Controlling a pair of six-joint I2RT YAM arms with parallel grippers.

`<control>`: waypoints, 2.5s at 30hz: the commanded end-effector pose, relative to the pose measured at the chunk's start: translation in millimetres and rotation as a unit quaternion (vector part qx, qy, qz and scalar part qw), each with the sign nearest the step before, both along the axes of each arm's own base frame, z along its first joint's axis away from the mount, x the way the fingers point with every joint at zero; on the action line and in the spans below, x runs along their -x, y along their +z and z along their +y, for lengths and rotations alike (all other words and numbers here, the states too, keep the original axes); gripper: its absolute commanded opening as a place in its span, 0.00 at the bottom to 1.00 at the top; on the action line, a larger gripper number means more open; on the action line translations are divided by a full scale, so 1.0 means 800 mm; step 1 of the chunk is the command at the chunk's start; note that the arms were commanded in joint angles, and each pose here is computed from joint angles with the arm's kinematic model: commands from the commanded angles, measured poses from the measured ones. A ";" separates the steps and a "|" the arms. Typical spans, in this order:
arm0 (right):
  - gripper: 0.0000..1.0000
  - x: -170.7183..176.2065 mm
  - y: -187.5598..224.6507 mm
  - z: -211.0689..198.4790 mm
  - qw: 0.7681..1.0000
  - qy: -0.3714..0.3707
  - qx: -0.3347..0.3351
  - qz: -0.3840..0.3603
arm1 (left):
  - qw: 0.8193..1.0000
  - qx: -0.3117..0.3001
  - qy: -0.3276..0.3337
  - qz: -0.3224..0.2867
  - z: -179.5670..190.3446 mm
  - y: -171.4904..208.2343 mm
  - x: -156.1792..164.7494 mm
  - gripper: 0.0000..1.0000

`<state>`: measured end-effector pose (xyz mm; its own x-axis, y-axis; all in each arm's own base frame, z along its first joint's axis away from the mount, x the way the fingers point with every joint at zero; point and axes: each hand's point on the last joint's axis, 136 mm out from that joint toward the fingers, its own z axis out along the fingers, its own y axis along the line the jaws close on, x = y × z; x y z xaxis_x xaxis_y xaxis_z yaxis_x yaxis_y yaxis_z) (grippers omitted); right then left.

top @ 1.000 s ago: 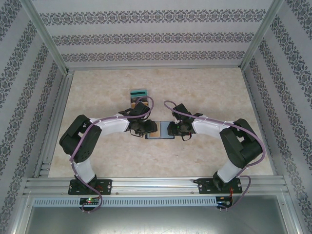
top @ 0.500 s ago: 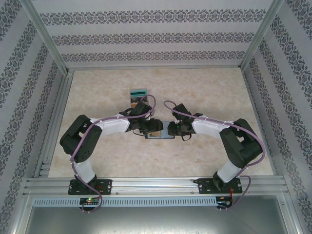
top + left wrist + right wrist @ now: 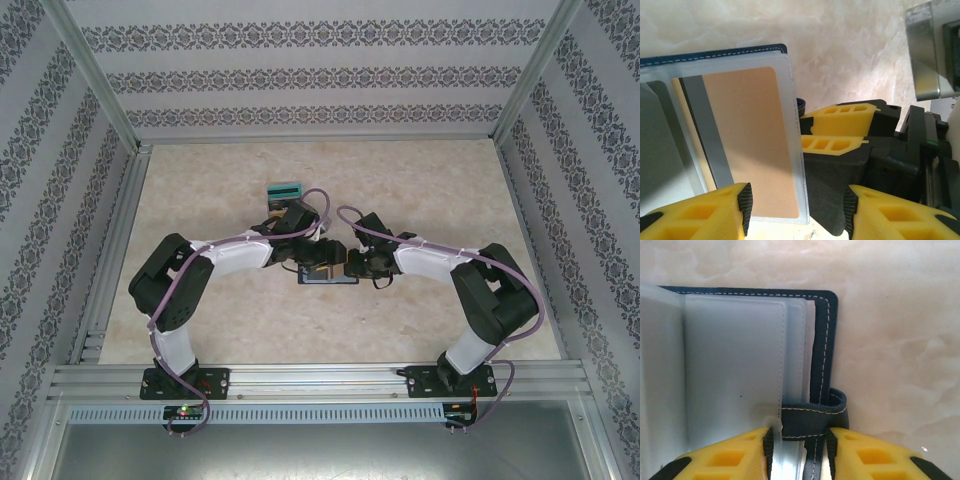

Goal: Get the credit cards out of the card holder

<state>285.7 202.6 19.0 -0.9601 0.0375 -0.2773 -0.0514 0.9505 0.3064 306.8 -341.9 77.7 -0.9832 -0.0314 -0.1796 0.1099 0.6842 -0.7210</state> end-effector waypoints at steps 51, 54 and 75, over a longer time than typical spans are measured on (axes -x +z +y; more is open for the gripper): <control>0.08 0.005 -0.001 0.007 1.000 0.001 -0.007 0.019 | 0.996 -0.052 0.052 0.050 0.026 -0.058 -0.010 0.31; 0.08 0.006 -0.001 0.008 1.000 0.001 -0.008 0.018 | 0.996 -0.053 0.050 0.051 0.025 -0.058 -0.010 0.31; 0.08 0.003 -0.002 0.016 1.000 0.006 -0.011 0.021 | 0.997 -0.033 0.033 0.056 0.010 -0.059 -0.009 0.18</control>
